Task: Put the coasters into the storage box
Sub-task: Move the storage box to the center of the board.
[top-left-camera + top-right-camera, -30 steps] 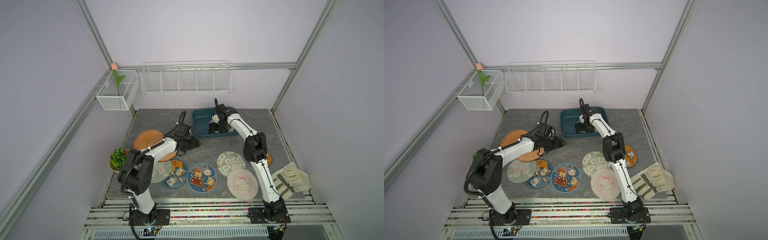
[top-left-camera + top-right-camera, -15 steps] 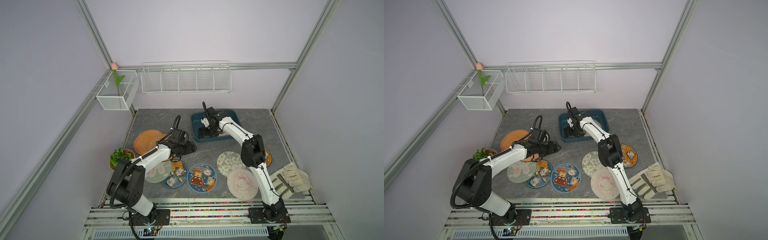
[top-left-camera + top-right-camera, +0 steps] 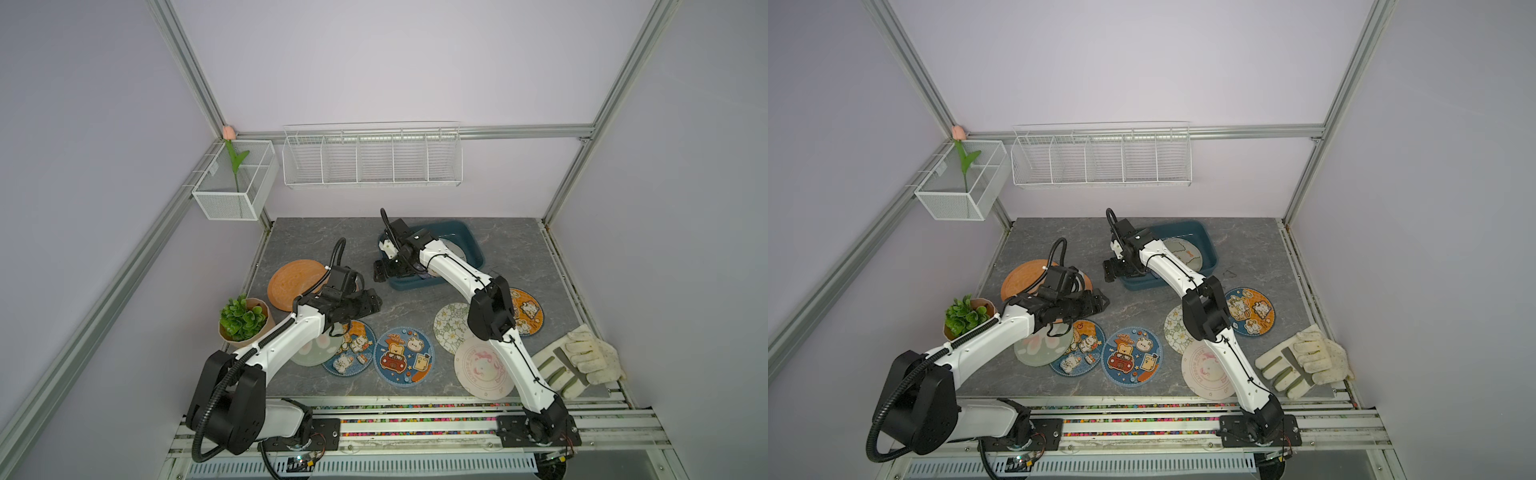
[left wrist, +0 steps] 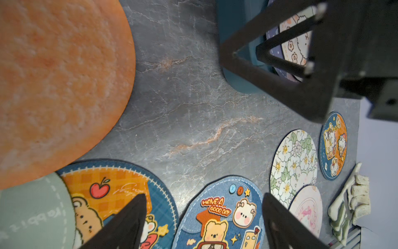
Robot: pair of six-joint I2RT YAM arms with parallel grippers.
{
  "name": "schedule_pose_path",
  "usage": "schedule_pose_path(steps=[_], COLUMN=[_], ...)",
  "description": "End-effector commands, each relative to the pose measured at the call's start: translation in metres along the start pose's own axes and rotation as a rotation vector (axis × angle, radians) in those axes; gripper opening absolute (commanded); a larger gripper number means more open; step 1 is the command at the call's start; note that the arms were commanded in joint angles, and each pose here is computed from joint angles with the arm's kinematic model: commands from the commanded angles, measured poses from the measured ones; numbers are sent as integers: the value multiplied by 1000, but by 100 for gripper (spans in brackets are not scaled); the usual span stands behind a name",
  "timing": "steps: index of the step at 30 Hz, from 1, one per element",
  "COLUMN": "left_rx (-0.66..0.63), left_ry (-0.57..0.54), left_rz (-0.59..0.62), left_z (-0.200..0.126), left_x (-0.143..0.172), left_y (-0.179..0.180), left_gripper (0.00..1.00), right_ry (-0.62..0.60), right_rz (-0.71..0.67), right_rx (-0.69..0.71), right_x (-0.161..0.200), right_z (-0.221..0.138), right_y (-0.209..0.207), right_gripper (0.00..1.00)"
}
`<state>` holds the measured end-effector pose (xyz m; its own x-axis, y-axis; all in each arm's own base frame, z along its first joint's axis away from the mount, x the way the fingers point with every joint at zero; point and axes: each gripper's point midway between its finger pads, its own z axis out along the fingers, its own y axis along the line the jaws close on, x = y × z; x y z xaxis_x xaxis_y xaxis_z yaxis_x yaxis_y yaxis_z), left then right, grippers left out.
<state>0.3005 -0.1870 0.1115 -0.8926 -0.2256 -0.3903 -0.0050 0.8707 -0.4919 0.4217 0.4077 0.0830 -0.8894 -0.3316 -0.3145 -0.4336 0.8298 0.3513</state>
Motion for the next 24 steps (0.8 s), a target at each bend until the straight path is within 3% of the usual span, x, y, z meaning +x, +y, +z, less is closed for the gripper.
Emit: schedule_pose_path(steps=[1,18,24], left_rx=[-38,-54,-43], left_ry=[0,-25,-18], left_rz=[-24,-45,-52], left_z=[-6,-15,-12], left_x=[7,12,15], left_y=[12,20,20], left_gripper=[84,85,85], right_ry=[14,-119,-127], right_rz=[38,124,105], right_rx=[-41,-391,-422], right_x=[2,-44,-47], right_z=[10,2,-3], right_y=[10,78,83], right_gripper=[89,89,89])
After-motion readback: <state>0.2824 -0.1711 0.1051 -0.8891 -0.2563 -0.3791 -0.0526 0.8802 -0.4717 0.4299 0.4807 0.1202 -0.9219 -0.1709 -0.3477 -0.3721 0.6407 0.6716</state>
